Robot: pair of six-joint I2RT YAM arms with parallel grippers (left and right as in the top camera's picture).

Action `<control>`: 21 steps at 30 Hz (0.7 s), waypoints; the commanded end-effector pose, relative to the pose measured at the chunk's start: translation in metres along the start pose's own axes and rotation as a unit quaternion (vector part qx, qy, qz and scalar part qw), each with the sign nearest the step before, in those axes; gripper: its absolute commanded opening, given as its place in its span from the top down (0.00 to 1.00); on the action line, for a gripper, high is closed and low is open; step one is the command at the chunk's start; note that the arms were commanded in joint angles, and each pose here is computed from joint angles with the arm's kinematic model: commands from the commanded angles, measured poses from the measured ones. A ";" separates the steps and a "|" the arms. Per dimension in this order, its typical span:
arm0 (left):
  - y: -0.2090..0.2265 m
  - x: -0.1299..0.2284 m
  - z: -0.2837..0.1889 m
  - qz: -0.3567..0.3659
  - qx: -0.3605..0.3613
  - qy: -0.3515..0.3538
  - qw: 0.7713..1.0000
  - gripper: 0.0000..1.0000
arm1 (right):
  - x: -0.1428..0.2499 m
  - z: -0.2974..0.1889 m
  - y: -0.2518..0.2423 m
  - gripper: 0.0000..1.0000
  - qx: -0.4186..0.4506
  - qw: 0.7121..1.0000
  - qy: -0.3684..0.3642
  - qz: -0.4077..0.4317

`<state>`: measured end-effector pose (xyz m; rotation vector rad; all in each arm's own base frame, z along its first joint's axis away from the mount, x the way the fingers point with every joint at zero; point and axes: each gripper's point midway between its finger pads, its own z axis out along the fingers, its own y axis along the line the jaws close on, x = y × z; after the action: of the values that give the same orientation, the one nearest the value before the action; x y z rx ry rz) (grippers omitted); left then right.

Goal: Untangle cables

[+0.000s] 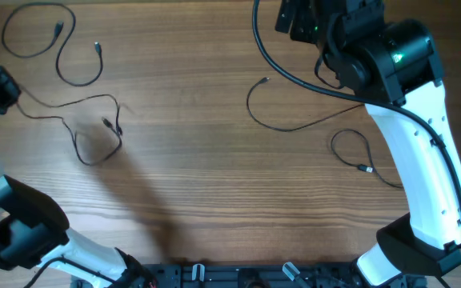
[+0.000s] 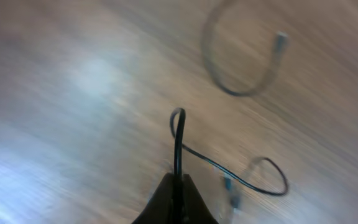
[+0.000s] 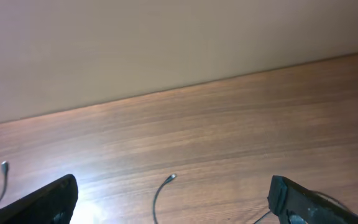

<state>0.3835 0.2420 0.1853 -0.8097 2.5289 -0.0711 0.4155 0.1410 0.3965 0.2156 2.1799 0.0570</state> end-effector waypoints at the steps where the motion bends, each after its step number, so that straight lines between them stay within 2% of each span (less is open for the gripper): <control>1: 0.045 -0.012 0.008 -0.043 -0.084 -0.019 0.995 0.96 | 0.006 0.004 0.012 0.00 -0.029 0.999 0.018 -0.007; 10: 0.083 -0.074 0.001 -0.047 -0.149 -0.146 0.977 0.96 | 0.011 0.004 0.011 0.00 -0.028 0.999 0.029 -0.011; 17: 0.093 -0.085 0.040 -0.047 -0.149 -0.153 0.976 0.96 | 0.015 0.003 0.015 0.00 -0.041 0.998 0.039 -0.012; 21: 0.114 -0.103 0.057 -0.055 -0.154 -0.191 0.968 0.96 | 0.016 0.003 0.016 0.00 -0.045 0.998 0.042 -0.012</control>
<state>0.4240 0.3768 0.1668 -0.9384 2.1955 0.3823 0.4083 0.1557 0.3870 0.1594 2.2454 0.1455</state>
